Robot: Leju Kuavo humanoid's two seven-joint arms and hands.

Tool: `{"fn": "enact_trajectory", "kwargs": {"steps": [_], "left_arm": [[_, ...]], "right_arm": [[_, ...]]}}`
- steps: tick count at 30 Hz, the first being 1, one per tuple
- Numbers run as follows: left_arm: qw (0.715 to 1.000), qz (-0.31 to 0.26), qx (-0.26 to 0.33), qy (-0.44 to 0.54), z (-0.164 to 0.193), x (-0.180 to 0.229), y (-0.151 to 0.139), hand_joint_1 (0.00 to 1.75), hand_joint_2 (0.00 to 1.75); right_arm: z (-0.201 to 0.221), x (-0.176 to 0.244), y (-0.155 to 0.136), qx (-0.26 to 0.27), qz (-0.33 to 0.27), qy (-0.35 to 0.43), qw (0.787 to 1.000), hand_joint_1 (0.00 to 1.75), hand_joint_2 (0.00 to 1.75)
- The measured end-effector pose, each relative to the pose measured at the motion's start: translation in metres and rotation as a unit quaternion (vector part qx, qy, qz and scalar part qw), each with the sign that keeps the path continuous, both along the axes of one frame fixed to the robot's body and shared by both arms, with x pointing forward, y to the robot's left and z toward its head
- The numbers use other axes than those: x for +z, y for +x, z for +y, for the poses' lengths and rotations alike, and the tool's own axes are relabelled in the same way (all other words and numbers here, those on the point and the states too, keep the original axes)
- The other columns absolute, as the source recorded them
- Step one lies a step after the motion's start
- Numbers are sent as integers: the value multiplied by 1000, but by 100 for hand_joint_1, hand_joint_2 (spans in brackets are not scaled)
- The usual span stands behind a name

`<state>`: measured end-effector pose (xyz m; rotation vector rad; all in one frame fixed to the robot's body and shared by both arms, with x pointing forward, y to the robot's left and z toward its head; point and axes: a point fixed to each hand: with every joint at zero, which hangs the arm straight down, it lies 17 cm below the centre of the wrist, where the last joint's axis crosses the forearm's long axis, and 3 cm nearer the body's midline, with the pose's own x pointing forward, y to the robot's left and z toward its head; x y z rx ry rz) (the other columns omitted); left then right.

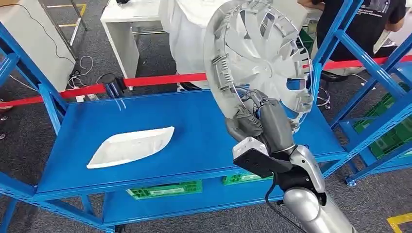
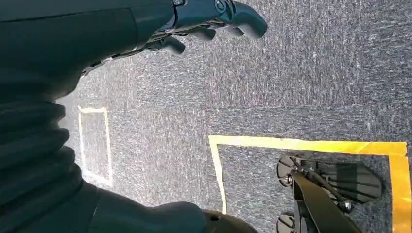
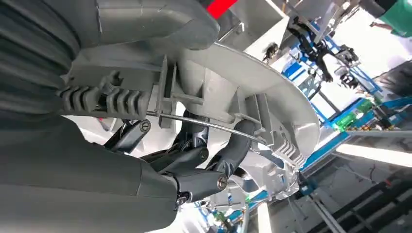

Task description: Take the parts from the cabinet and place them on the table.

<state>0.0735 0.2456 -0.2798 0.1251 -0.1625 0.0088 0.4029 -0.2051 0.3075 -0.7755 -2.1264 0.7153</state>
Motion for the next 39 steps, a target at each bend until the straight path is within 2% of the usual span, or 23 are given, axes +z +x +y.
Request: {"fn": "enact_trajectory", "kwargs": {"steps": [17, 39], "left_arm": [[1000, 1, 13, 2, 2, 0, 1, 0, 175], [1000, 5, 27, 4, 0, 1, 4, 0, 175]], "right_arm": [[8, 12, 2, 12, -13, 5, 1000, 175, 175], [15, 10, 13, 43, 0, 15, 999, 175, 175]]}}
